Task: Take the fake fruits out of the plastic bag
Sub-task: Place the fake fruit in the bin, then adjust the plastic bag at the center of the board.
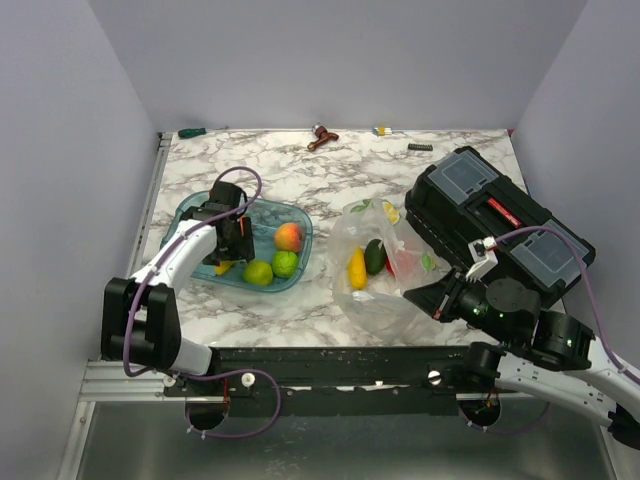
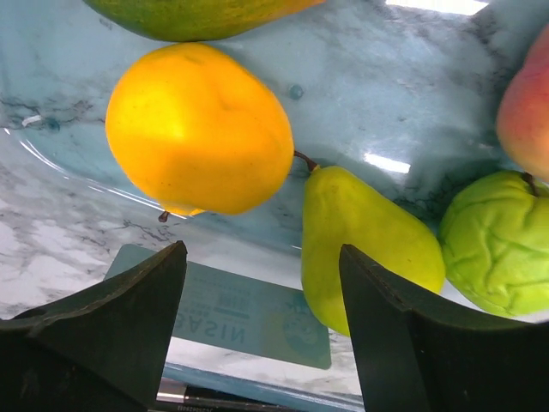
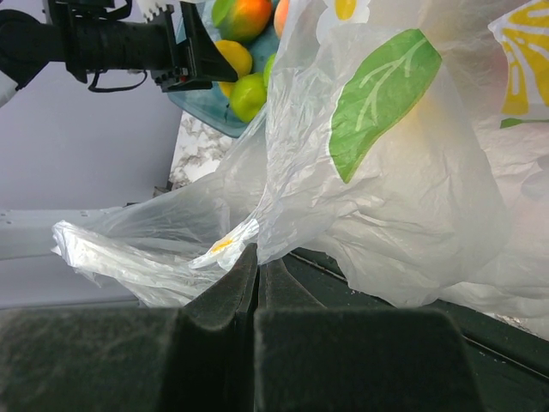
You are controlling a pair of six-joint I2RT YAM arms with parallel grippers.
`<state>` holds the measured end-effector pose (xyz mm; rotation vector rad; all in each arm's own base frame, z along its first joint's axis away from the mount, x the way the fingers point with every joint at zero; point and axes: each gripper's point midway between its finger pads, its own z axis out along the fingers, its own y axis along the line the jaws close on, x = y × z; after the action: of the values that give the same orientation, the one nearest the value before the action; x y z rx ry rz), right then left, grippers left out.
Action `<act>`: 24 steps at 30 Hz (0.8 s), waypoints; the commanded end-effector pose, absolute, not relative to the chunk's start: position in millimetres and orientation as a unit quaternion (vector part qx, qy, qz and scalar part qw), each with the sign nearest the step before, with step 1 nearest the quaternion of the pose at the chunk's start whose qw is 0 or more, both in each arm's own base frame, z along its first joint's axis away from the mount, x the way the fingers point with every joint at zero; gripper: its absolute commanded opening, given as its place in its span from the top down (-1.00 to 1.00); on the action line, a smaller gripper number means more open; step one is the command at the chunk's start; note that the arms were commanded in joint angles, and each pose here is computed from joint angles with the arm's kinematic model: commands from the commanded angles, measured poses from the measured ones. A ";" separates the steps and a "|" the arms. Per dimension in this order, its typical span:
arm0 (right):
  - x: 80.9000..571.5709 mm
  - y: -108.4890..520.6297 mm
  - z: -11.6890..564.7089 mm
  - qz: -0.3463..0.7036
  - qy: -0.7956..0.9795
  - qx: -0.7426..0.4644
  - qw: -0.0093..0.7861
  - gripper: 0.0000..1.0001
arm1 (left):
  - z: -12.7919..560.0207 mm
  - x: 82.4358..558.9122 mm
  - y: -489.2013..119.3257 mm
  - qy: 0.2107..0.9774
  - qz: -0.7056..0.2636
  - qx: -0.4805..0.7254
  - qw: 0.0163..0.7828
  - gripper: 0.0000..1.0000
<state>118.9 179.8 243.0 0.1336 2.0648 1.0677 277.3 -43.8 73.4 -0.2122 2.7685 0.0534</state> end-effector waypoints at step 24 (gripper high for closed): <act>166.0 281.4 260.3 0.389 0.818 -0.082 0.415 0.99 | 231.8 185.4 -175.3 0.819 -0.449 0.075 0.349 -0.54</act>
<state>149.3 246.7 221.1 -0.0641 2.1610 0.9267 210.2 -164.2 236.5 0.1484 2.1013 -1.0291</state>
